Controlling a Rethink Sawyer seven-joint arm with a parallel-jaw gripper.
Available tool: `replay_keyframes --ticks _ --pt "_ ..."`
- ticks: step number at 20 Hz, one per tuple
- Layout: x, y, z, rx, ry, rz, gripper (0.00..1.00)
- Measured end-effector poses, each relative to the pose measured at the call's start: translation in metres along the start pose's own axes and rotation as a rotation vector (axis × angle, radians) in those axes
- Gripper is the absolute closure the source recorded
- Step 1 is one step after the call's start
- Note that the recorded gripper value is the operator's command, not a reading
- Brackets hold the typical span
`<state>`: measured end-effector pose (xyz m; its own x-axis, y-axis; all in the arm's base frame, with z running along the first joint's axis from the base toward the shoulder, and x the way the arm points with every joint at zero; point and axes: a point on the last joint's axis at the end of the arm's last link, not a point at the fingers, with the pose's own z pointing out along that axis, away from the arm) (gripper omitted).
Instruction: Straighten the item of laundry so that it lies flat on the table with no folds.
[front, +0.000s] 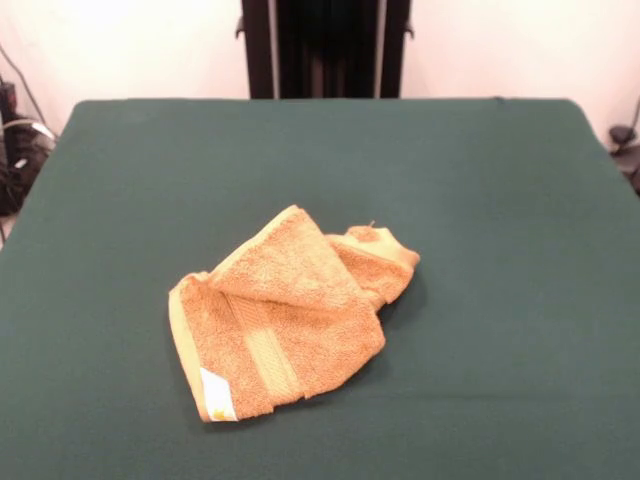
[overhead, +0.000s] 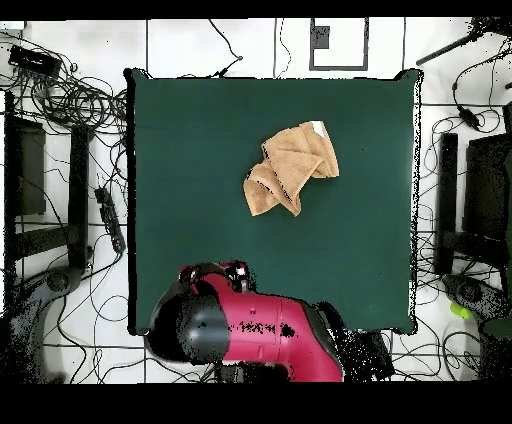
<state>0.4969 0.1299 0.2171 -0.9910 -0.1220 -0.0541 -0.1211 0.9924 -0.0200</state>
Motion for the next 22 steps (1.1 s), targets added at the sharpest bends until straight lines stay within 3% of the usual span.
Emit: replay_keyframes --ticks 5,8,13,22 --pt "-0.008 -0.017 0.048 0.034 0.023 -0.042 0.00" --pt "-0.010 -0.035 0.092 0.071 0.033 -0.088 0.00" --pt "-0.007 -0.053 0.135 0.099 0.059 -0.121 0.00" --pt "-0.006 -0.096 0.198 0.090 0.118 -0.060 0.00"
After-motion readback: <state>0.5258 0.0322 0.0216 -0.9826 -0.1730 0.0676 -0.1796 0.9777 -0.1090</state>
